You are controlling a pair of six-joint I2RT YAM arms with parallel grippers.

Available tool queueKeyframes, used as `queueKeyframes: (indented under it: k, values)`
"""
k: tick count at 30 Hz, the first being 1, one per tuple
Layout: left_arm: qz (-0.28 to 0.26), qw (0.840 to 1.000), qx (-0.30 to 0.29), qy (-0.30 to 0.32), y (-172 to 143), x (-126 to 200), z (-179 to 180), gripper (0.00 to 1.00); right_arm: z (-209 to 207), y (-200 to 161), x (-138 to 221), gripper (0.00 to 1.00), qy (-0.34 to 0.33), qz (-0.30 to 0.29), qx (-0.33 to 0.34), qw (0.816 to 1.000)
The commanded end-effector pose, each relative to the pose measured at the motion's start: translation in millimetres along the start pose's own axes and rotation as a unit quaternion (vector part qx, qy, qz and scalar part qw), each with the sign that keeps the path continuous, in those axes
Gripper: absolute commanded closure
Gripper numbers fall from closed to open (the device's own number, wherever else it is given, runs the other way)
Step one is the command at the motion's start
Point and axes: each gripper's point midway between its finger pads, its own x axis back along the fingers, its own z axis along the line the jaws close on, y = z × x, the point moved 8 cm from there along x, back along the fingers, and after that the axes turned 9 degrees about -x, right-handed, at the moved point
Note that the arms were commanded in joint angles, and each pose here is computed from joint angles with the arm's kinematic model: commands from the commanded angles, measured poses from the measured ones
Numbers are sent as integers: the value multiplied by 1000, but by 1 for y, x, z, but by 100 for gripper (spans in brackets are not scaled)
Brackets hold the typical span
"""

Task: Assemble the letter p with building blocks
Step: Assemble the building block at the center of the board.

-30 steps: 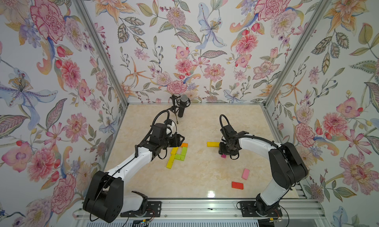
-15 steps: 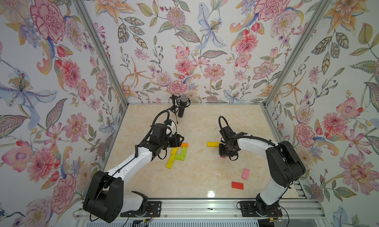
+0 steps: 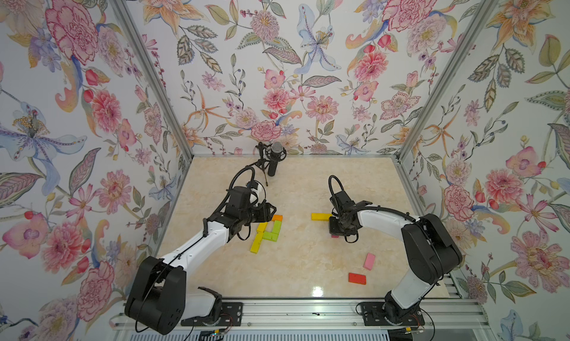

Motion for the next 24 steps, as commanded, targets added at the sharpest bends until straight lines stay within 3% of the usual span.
queueKeyframes:
  k: [1,11,18,24]
  values:
    - [-14,1000,-6,20,3,8,5,36,1,-9,8,100,-4,-3,2,1000]
    - [-14,1000,-16,15,13,7,3,36,32,-6,21,100,29,-18,17,999]
    - [4,996,-10,-92,6,-11,-16,37,58,3,13,99,37,-15,36,999]
    - [15,991,-23,-134,2,-20,-35,37,69,11,6,99,43,-9,36,998]
